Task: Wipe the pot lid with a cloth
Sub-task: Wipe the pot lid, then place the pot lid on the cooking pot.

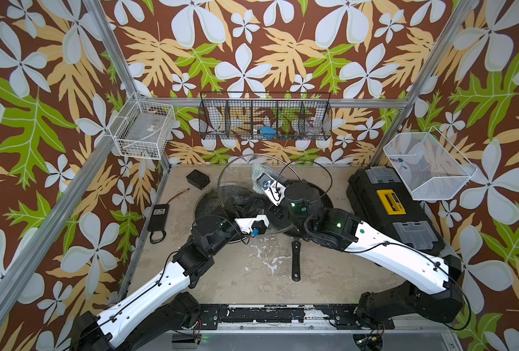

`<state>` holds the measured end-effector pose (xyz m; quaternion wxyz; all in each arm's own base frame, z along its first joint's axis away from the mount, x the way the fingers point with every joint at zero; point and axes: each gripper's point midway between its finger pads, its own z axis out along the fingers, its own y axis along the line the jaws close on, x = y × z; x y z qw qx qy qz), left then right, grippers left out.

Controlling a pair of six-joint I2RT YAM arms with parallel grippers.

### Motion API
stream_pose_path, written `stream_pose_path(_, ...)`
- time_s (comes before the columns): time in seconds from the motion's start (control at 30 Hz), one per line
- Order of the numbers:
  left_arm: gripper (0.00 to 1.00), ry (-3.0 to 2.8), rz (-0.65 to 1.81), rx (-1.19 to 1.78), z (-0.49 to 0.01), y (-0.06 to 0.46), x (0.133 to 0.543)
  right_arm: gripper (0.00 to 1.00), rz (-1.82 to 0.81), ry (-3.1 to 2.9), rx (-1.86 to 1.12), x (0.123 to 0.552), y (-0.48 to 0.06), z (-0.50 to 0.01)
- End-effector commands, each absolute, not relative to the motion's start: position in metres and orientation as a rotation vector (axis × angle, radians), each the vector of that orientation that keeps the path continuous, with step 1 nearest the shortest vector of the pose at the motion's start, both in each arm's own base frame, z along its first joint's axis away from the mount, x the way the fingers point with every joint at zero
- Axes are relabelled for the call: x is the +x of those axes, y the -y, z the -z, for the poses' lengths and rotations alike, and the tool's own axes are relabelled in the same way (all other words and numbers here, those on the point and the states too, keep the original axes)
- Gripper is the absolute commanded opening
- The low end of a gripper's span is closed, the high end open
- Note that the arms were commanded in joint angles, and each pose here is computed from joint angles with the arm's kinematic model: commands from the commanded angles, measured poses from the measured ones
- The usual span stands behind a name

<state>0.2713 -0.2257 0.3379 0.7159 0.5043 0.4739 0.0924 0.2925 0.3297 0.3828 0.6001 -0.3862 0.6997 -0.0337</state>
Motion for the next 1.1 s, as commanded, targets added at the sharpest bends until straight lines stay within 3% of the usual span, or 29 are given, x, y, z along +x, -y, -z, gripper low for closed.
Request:
stream_pose_path(0.0, 0.0, -0.942, -0.086, 0.822, -0.41, 0.214, 0.263, 0.0, 0.065, -1.634, -0.836, 0.292, -0.323, -0.386)
stream_pose_path(0.2, 0.0, -0.982, -0.038, 0.757, -0.413, 0.21, 0.266, 0.0, 0.069, -1.651, -0.693, 0.303, -0.28, -0.4)
stream_pose_path(0.67, 0.0, -1.219, 0.284, 0.567, -0.412, 0.227, 0.295, 0.0, -0.048, -1.612, -0.424, 0.273, -0.206, -0.412)
stream_pose_path(1.07, 0.0, -1.578, 0.425, 0.564, -0.386, 0.278, 0.345, 0.0, -0.151, -1.689, -0.29, 0.233, -0.145, -0.363)
